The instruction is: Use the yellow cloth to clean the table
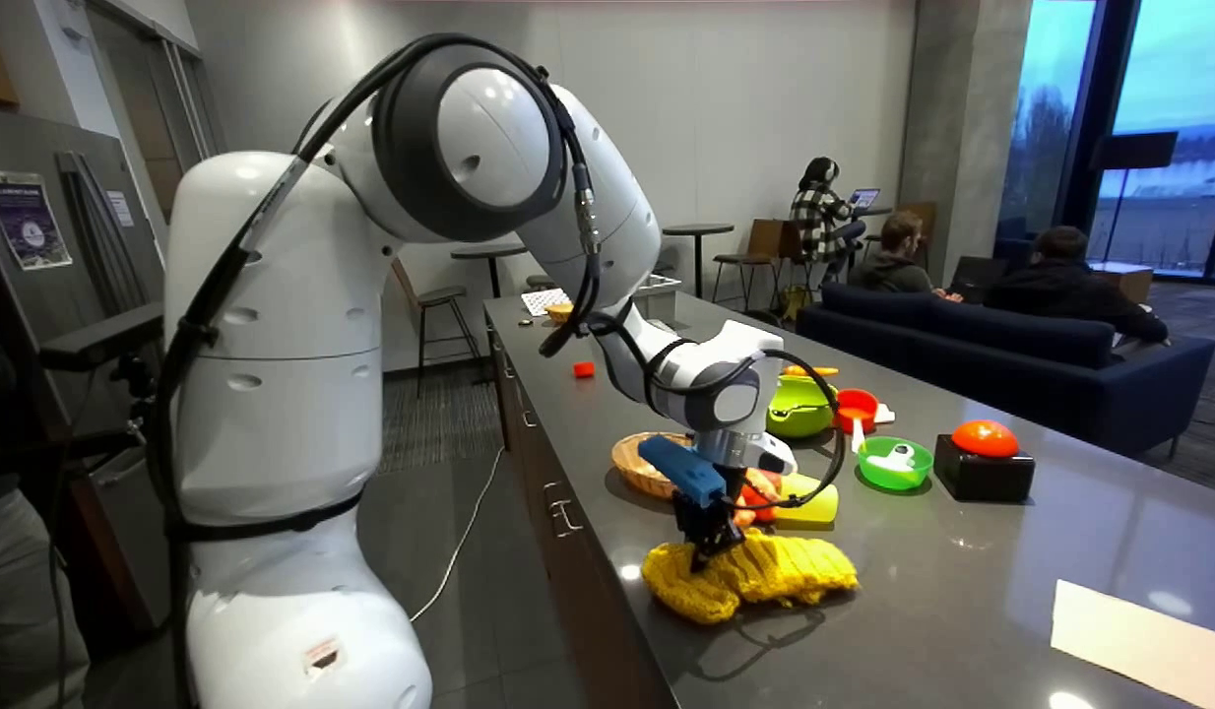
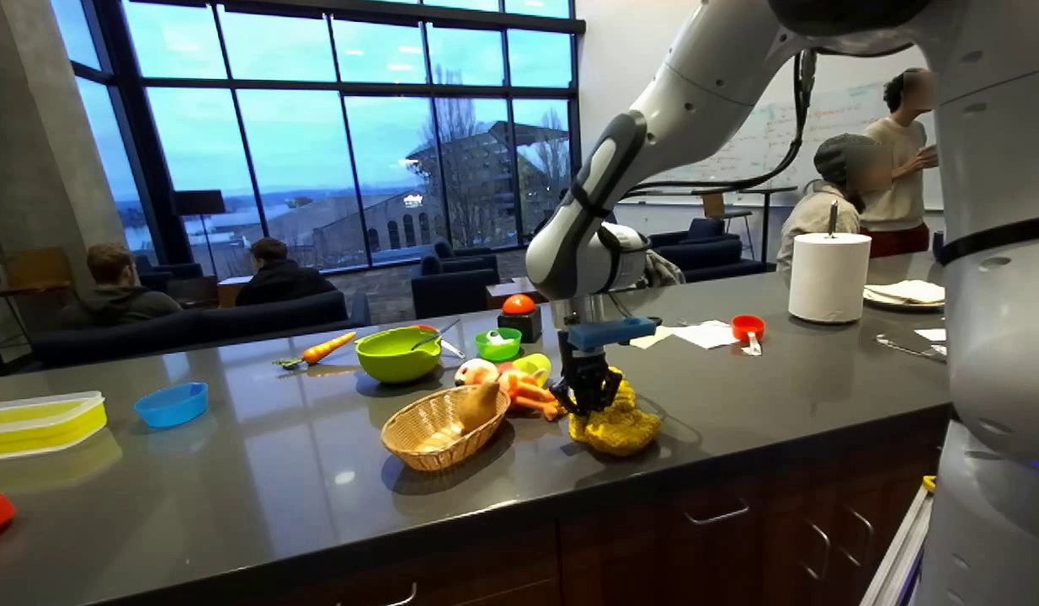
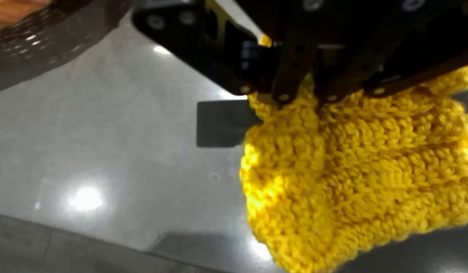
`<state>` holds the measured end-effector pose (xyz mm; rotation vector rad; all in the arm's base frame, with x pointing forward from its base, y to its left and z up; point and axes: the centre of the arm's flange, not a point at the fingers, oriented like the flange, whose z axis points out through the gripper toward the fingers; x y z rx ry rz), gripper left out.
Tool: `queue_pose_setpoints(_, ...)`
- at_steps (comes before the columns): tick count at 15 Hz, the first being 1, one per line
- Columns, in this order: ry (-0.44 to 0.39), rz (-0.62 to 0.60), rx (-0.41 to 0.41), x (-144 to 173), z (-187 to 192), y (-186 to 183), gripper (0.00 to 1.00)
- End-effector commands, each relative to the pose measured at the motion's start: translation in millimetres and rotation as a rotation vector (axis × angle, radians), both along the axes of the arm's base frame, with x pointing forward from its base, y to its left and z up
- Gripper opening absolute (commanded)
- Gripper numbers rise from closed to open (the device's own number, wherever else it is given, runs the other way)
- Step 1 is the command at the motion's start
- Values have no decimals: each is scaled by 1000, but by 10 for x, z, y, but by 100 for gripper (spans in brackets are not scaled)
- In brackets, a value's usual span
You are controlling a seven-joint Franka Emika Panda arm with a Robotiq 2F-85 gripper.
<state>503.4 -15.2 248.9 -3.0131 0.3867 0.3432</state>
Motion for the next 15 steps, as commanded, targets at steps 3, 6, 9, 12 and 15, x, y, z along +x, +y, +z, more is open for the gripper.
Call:
queue_pose_setpoints(3,-5,108,17,33,-23,275,0)
queue_pose_setpoints(6,0,-5,17,-31,-90,-107,0)
queue_pose_setpoints(9,12,-185,26,-154,-156,-754,0)
queue_pose_setpoints(12,29,-357,48,-345,-236,-1442,0)
queue_pose_setpoints(15,51,-540,73,-577,-361,-1999,0)
